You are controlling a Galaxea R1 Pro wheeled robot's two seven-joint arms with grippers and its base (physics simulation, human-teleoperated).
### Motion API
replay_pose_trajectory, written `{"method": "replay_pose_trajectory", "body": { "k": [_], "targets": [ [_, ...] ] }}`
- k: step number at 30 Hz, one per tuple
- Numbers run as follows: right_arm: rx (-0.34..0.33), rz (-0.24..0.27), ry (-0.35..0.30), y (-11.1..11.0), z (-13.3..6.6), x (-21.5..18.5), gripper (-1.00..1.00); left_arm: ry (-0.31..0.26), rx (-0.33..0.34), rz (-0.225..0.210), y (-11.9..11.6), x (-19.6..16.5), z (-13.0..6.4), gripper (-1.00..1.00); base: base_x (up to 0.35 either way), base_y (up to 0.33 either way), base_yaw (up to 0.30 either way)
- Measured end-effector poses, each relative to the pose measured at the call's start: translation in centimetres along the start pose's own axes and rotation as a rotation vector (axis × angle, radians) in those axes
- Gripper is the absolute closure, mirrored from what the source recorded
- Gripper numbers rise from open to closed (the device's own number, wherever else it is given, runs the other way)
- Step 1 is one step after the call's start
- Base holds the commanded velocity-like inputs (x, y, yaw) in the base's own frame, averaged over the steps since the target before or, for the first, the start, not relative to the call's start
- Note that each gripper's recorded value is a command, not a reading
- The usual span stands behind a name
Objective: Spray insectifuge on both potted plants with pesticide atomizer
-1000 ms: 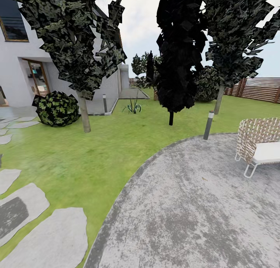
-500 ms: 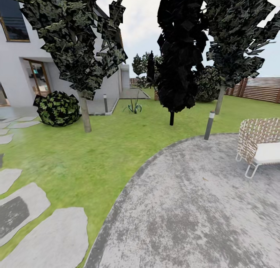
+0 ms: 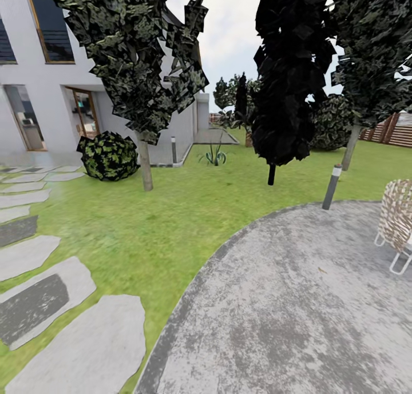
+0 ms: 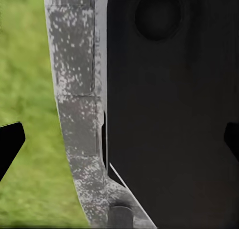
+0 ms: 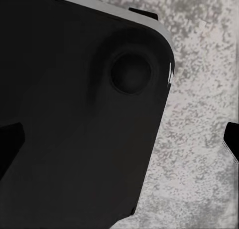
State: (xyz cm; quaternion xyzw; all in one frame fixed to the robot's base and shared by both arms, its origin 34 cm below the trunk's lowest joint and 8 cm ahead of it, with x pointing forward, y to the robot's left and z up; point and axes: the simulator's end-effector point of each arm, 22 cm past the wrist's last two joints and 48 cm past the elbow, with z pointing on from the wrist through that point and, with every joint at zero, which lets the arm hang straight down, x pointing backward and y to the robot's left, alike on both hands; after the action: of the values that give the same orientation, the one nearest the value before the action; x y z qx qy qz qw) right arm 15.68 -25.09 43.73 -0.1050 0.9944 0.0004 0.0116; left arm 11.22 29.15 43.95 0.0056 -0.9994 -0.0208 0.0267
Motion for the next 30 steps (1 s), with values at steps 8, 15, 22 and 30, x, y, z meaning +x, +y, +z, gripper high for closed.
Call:
{"method": "replay_pose_trajectory", "body": {
  "k": [8,15,22,30],
  "targets": [
    [0.038,0.002,-0.011,-1.0,0.0,-0.9,-1.0,0.005,0.001,0.0,-0.1,0.2,0.0,-1.0,0.0,0.0,0.25],
    [0.048,0.002,-0.022,-1.3,0.0,-1.6,-1.0,0.004,0.001,-0.003,-0.1,0.2,0.0,-1.0,0.0,0.0,0.266],
    [0.06,0.004,-0.069,-1.7,-0.1,-4.1,-1.0,0.0,0.003,-0.005,-0.2,0.0,0.0,-1.0,0.0,0.0,0.269],
    [0.122,0.026,-0.257,-3.2,-2.4,-15.4,-1.0,-0.134,0.023,-0.153,-0.5,-6.6,-0.5,-1.0,0.0,0.0,0.271]
  ]
}}
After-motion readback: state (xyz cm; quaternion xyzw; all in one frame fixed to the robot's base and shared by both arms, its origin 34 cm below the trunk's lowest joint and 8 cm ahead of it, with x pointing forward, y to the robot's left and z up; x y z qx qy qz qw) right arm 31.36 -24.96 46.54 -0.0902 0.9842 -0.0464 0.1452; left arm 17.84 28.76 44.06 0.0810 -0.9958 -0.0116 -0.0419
